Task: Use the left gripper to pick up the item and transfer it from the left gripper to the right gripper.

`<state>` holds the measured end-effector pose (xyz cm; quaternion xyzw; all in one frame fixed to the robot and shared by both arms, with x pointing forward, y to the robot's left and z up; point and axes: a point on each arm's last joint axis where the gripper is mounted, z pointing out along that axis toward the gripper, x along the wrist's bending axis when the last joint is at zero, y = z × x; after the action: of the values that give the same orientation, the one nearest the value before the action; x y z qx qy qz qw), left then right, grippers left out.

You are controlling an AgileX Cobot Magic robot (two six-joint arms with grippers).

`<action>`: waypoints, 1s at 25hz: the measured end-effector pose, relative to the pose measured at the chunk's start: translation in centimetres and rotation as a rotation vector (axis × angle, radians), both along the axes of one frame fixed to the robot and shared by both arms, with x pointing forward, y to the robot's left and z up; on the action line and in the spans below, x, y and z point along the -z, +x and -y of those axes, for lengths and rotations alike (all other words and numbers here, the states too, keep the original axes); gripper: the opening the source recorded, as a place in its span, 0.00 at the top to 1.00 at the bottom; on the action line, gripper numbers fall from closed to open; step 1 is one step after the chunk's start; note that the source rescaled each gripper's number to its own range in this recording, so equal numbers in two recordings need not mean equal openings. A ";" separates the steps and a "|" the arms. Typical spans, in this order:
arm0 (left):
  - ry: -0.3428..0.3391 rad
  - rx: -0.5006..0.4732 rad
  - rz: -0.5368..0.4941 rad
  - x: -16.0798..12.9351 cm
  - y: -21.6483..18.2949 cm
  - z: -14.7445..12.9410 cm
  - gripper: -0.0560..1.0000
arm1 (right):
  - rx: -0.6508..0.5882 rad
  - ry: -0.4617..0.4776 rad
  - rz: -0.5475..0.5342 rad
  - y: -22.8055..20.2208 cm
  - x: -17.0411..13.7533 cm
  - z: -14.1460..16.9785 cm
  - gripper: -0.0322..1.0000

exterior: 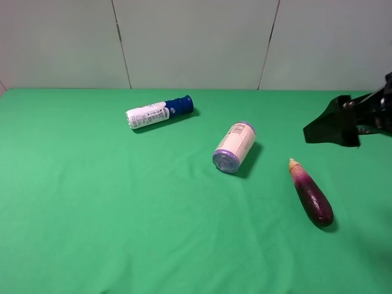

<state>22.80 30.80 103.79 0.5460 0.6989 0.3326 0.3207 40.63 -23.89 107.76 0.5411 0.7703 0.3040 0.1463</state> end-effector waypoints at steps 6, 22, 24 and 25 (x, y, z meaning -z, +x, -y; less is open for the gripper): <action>0.000 0.000 0.000 0.0 0.0 0.0 0.00 | -0.019 -0.049 0.004 -2.5 -2.7 0.9 0.00; 0.000 0.000 0.001 0.0 0.0 0.0 0.00 | 0.178 -0.030 0.321 -15.7 -5.4 6.2 0.00; 0.000 0.000 0.001 0.0 0.0 0.0 0.00 | 0.182 -0.019 0.356 -16.9 -4.5 6.5 0.00; 0.000 0.000 0.001 0.0 0.0 0.0 0.00 | 0.182 -0.018 0.358 -17.2 -3.9 6.6 0.00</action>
<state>22.80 30.80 103.80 0.5458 0.6987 0.3329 0.3211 23.46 -30.46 111.65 0.5447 0.6823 0.3741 0.3127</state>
